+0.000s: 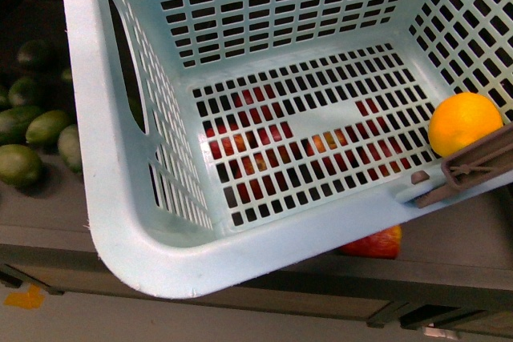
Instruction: Pick lemon and mango into basket
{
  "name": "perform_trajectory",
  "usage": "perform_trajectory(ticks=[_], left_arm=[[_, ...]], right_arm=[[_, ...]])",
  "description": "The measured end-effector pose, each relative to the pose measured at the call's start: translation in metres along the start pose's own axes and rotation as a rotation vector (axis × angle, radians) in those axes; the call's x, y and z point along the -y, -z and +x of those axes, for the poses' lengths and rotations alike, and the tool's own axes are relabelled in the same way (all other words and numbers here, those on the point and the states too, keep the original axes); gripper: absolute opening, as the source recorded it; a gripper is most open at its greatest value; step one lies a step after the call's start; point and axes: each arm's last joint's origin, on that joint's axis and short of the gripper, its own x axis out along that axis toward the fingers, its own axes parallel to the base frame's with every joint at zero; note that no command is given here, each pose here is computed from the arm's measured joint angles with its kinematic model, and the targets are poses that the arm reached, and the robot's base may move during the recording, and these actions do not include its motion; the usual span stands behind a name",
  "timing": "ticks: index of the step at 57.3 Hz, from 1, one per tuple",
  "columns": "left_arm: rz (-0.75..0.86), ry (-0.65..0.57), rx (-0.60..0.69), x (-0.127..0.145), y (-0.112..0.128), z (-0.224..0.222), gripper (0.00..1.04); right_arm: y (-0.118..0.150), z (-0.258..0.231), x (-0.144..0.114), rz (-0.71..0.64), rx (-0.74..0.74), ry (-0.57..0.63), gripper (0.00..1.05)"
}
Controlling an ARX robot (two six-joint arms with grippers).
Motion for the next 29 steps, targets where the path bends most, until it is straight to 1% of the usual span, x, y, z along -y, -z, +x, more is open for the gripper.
perform_trajectory(ticks=[29], left_arm=[[0.000, -0.002, 0.003, -0.0011, -0.0021, 0.0001, 0.07]], right_arm=[[0.0011, -0.0002, -0.0002, 0.000, -0.003, -0.003, 0.96]])
